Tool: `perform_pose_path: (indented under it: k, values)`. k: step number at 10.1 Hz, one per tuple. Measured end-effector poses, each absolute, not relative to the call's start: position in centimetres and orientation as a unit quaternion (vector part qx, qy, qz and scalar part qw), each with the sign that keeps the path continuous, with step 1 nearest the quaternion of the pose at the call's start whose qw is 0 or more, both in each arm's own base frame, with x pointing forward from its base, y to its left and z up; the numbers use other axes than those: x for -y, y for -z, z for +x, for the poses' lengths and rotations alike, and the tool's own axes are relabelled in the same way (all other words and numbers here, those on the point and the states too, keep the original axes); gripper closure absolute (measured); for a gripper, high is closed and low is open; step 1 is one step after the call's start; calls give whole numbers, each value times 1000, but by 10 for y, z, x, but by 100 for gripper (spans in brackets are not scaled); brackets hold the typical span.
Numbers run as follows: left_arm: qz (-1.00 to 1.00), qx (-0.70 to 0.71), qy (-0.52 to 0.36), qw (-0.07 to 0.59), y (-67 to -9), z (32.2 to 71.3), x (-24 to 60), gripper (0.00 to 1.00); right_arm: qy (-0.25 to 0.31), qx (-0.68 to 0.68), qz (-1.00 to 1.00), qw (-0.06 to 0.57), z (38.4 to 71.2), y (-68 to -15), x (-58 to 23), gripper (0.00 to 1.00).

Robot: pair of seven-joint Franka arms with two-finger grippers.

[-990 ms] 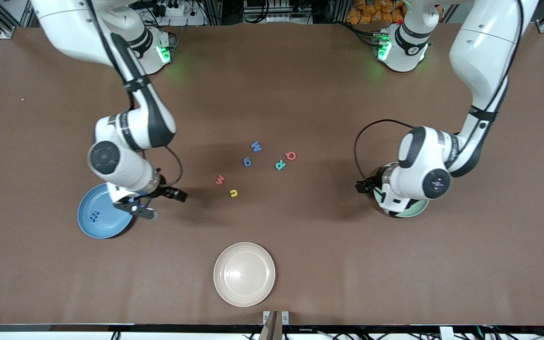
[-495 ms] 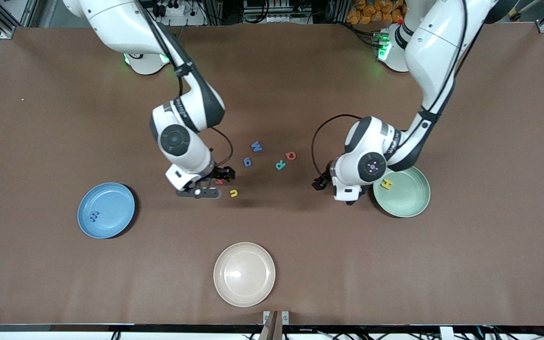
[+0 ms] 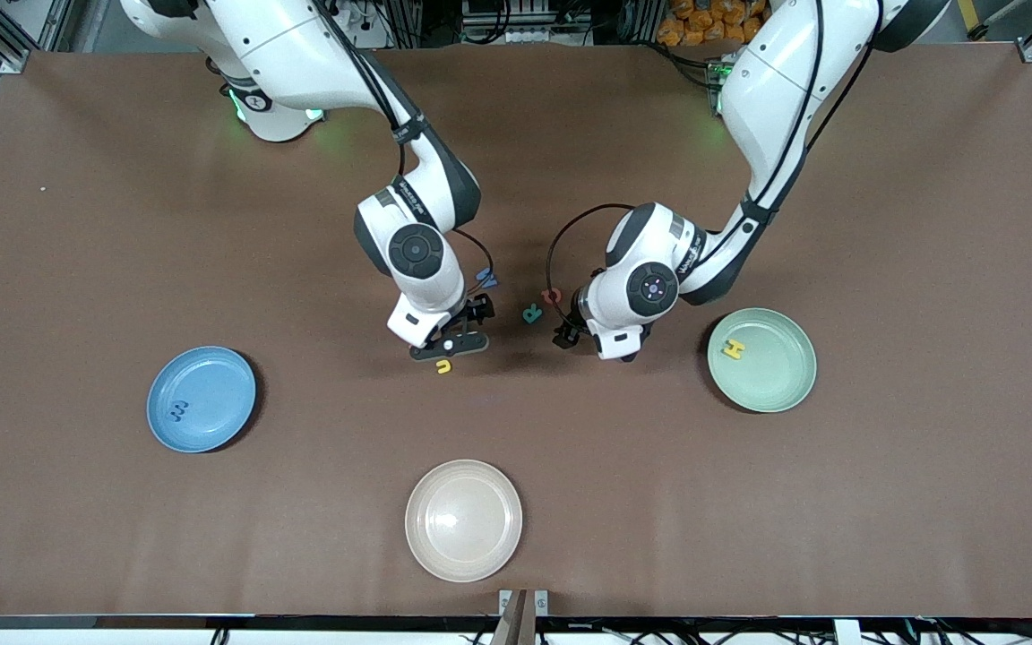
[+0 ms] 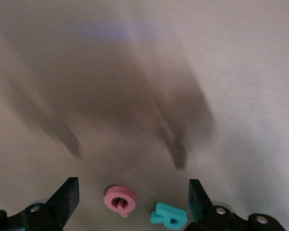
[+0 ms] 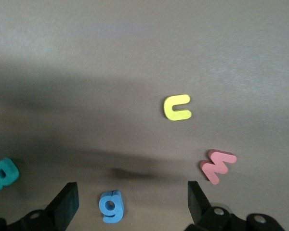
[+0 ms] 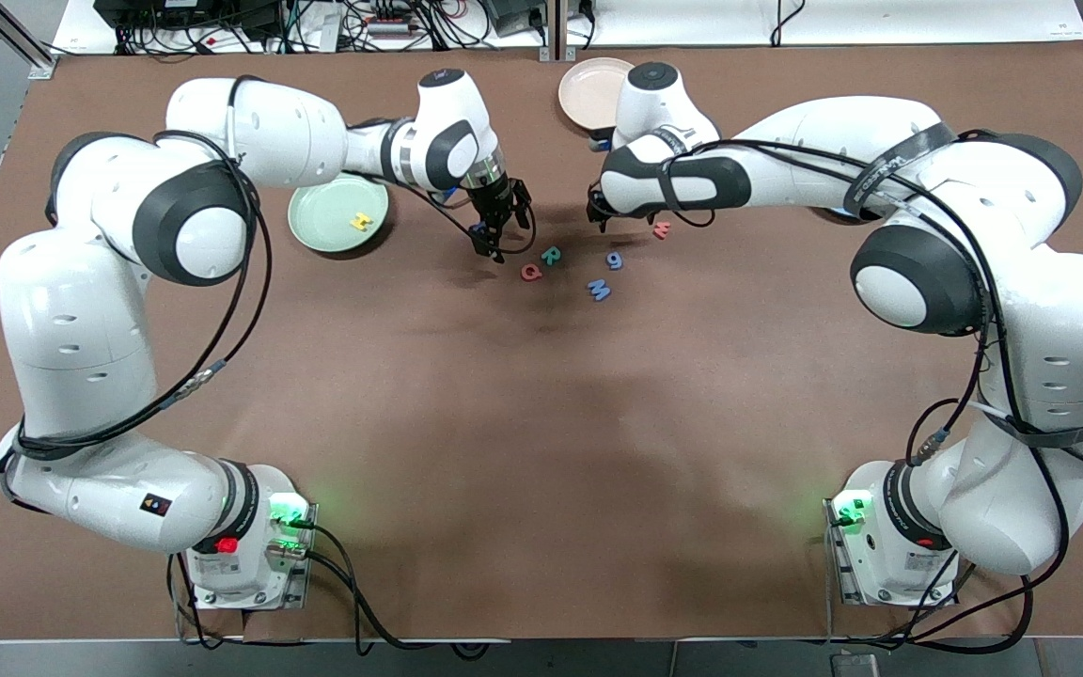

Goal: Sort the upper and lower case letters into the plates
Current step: 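Grasp the pink Q with the left gripper while the right grasps blue g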

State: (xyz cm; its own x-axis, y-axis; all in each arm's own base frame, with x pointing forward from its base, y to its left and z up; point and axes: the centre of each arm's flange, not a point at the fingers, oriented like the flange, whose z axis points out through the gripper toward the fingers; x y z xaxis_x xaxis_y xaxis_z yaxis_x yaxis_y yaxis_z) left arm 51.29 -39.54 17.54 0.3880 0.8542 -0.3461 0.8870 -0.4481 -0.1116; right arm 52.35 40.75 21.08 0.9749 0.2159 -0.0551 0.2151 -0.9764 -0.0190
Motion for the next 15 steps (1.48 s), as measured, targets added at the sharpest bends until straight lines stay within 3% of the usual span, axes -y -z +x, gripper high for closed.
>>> perform_pose_path:
  k: [5, 8, 12, 13, 15]
  values:
    - [798, -572, 178, 68, -157, 475, 416, 0, -10, 140, -990, 9, 486, -170, -413, 0]
    - [801, -570, 169, 73, -156, 461, 420, 0, -8, 144, -990, 9, 481, -168, -416, 0]
    - [801, -572, 158, 79, -157, 454, 415, 9, -8, 144, -990, 9, 481, -168, -416, 1]
    - [801, -572, 157, 81, -158, 455, 415, 23, -7, 144, -990, 10, 481, -171, -416, 17]
    - [802, -571, 157, 80, -158, 454, 415, 30, -6, 142, -990, 12, 480, -177, -419, 48]
